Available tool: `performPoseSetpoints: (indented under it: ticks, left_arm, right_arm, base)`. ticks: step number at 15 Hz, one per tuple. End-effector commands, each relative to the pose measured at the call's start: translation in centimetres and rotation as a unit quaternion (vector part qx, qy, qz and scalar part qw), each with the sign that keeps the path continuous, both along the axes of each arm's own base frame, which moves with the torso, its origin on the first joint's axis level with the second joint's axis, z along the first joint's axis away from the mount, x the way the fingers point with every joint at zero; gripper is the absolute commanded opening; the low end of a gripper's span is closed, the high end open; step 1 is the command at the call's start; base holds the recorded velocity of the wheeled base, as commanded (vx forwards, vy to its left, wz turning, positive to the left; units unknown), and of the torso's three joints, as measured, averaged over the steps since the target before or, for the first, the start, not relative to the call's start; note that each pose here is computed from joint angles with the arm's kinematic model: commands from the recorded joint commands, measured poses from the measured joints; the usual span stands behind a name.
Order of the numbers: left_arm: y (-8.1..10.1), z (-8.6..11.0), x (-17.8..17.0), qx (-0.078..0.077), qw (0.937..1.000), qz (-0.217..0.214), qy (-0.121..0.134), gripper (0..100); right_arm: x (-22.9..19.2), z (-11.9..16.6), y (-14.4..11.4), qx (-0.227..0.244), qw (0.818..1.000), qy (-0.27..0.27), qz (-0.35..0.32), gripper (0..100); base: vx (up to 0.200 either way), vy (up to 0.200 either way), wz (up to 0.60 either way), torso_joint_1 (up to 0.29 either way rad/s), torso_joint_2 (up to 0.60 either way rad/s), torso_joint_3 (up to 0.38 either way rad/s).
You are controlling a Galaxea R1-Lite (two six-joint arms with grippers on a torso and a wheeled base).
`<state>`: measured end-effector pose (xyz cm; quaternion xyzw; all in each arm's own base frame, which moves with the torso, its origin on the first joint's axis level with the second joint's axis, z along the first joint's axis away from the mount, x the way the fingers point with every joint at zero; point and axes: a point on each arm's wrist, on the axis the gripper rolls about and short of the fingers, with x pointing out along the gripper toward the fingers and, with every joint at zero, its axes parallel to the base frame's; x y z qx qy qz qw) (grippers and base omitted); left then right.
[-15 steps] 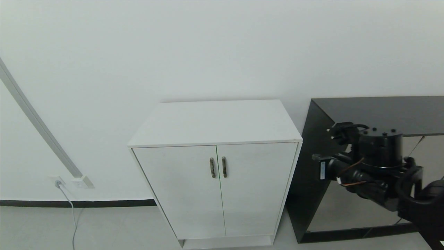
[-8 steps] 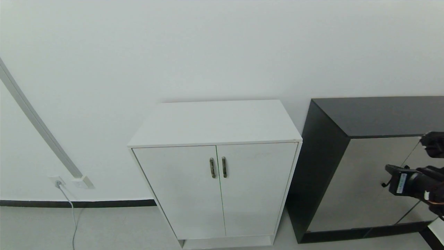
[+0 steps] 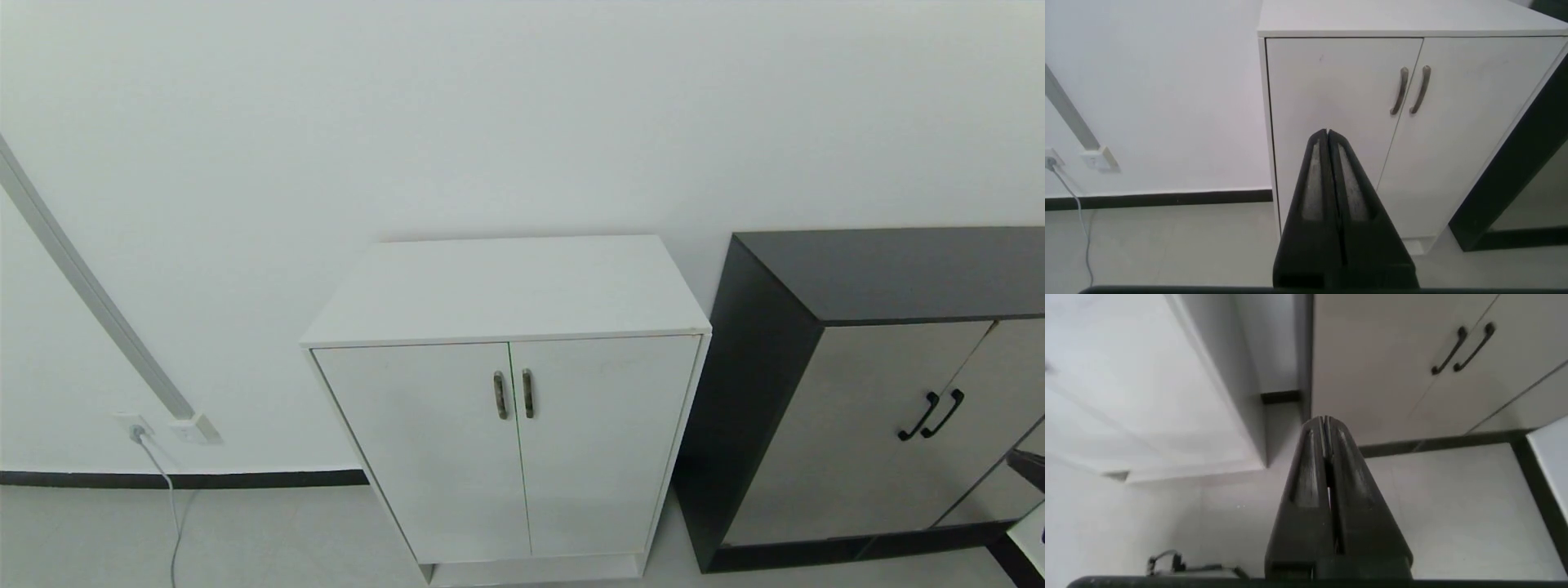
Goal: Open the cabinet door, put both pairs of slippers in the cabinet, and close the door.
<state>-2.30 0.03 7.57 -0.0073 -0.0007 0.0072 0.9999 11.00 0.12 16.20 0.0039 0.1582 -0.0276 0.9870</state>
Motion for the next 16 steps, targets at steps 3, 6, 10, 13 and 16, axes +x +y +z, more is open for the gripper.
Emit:
performPoseSetpoints:
  ticks: [3,6,10,13,16]
  left_arm:
    - [0.0,0.0,0.0,0.0,1.0,0.0,0.001,0]
    - [0.0,0.0,0.0,0.0,1.0,0.0,0.001,0]
    - [0.0,0.0,0.0,0.0,1.0,0.0,0.001,0]
    - [0.0,0.0,0.0,0.0,1.0,0.0,0.001,0]
    - [0.0,0.0,0.0,0.0,1.0,0.0,0.001,0]
  right_arm:
    - [-5.0,-0.7,0.0,0.007,0.999,-0.026,0.029,0]
    - [-6.4,-2.8,0.0,0.01,0.999,-0.009,0.046,0]
    - [-7.3,-5.2,0.1,0.012,0.998,0.017,0.058,0]
    - [-7.8,-6.6,0.1,0.013,0.997,0.037,0.069,0]
    - [-8.0,-7.4,0.2,0.014,0.995,0.062,0.076,0]
  base:
    - [0.0,0.0,0.0,0.0,0.0,0.0]
    - [0.0,0.0,0.0,0.0,0.0,0.0]
    - [0.0,0.0,0.0,0.0,0.0,0.0]
    - [0.0,0.0,0.0,0.0,0.0,0.0]
    - [0.0,0.0,0.0,0.0,0.0,0.0]
